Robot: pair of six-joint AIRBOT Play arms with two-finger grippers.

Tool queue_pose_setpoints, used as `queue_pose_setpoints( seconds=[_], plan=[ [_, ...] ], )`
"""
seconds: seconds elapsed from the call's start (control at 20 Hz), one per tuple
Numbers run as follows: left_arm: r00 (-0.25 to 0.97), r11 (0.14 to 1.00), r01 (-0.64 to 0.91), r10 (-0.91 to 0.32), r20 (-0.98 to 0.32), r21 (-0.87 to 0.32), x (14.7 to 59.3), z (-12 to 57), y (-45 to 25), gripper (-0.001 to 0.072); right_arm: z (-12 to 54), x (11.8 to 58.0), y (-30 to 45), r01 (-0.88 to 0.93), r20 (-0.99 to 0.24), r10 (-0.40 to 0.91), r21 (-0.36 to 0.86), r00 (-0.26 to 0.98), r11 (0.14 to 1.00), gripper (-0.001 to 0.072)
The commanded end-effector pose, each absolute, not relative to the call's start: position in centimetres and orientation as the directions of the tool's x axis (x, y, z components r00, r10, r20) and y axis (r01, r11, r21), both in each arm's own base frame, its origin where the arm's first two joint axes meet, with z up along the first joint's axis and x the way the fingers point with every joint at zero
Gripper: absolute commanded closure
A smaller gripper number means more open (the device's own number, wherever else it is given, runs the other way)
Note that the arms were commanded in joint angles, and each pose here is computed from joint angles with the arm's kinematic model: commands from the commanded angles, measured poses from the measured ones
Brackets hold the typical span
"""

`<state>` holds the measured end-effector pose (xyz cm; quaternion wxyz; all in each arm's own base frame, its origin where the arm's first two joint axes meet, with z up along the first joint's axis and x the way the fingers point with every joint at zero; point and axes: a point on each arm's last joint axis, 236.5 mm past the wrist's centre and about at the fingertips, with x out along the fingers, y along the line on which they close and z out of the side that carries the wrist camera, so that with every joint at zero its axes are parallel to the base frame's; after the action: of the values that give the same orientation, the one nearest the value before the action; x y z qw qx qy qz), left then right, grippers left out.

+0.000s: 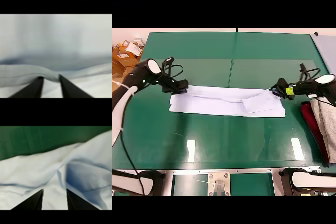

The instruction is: Fold the shirts.

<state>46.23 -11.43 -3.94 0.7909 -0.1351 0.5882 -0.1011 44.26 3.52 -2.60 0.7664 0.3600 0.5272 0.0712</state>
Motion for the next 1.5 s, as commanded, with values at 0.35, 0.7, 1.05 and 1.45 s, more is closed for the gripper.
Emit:
queue_pose_setpoints(
  seconds=[0.35, 0.7, 1.05, 1.45],
  plan=[
    [0.494, 0.941, -0.137, -0.206, -0.845, -0.310, 53.6, 4.2, -1.7, -0.0001, -1.5, 44.8, -8.7, 0.217, -0.788, 0.469, 0.578, 0.398, 0.787, 0.0152],
    [0.406, 0.918, -0.150, -0.282, -0.869, -0.368, 51.4, 3.8, -2.7, 0.0243, -7.8, 40.6, -6.6, 0.143, -0.737, 0.616, 0.666, 0.278, 0.732, 0.0105],
    [0.389, 0.879, -0.113, -0.390, -0.835, -0.463, 51.0, 4.6, -5.3, 0.0243, -10.0, 40.8, -1.4, 0.103, -0.605, 0.769, 0.795, 0.207, 0.598, 0.0104],
    [0.387, 0.833, -0.016, -0.505, -0.771, -0.554, 51.2, 6.0, -10.0, 0.0245, -6.9, 44.3, 3.9, -0.024, -0.624, 0.765, 0.772, 0.159, 0.635, 0.0435]
  ],
)
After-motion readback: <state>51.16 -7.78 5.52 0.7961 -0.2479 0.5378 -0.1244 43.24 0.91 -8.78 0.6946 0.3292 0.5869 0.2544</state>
